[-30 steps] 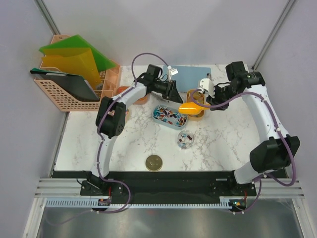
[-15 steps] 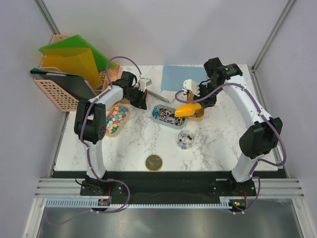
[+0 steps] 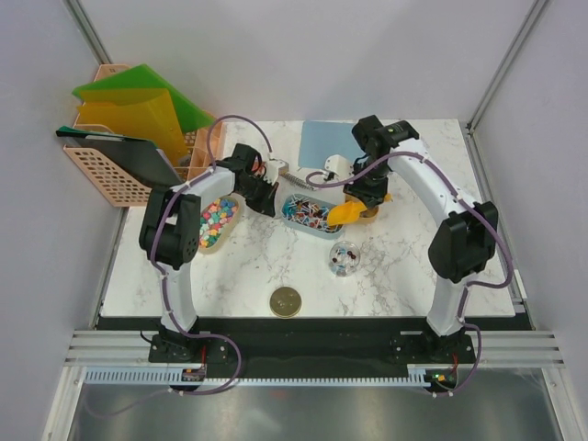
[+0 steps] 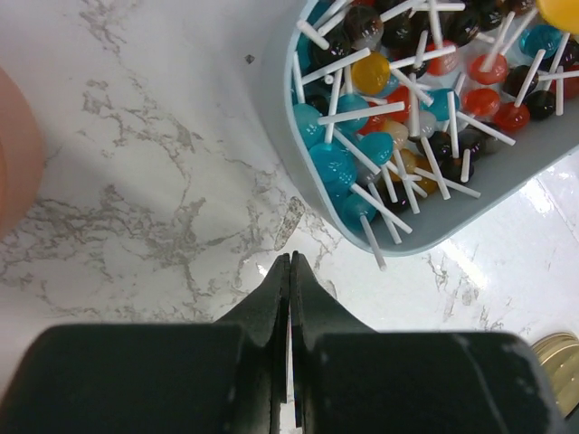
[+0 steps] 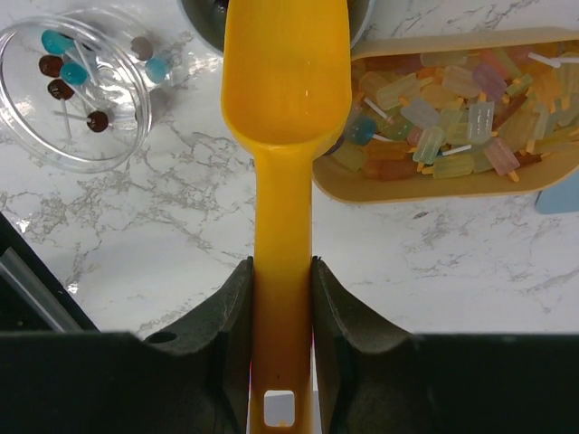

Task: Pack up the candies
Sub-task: Scoop the fake candies from the storage box, then place the fake candies in the packing bottle, then adjust the spatula, then adjust the storage box at the center of the board.

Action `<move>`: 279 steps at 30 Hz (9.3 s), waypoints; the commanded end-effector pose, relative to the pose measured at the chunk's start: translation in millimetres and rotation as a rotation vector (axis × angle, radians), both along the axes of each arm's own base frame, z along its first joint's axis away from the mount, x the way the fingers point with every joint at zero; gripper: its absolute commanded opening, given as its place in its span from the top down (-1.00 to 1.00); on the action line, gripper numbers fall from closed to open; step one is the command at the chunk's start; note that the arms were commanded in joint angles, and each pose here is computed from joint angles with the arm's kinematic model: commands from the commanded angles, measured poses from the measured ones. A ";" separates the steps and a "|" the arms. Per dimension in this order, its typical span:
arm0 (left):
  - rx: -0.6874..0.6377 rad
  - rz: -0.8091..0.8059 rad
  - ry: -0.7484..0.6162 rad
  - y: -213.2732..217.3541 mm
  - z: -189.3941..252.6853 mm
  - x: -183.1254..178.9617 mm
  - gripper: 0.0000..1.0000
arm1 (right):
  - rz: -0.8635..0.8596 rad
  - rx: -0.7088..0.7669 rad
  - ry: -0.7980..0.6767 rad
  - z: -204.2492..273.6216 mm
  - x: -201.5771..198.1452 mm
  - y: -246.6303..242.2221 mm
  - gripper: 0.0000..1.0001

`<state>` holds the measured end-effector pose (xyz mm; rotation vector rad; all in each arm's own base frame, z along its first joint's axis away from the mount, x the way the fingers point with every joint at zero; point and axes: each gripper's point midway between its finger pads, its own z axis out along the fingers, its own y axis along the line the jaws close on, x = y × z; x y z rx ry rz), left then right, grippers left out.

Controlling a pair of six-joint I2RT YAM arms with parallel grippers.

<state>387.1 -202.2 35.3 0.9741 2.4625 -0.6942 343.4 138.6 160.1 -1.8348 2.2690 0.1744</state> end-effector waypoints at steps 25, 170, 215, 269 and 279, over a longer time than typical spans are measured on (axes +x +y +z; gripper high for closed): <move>-0.081 -0.190 -0.039 -51.3 5.5 -30.8 0.95 | -0.120 -0.192 -0.019 -41.0 19.5 38.1 1.00; -0.218 -0.146 -0.379 -200.2 72.5 113.5 0.12 | -0.574 -0.252 -0.079 20.9 0.6 -130.1 1.00; -0.501 -0.194 -0.392 -245.5 165.4 81.6 0.95 | -0.543 -0.029 0.125 3.7 3.5 -77.0 0.99; -0.259 -0.241 -0.309 -183.9 72.3 50.5 0.95 | -0.750 0.064 -0.111 57.7 13.7 -103.3 0.99; -0.261 -0.256 -0.253 -211.4 38.1 47.1 0.95 | -0.748 0.031 -0.083 52.5 4.5 -107.1 1.00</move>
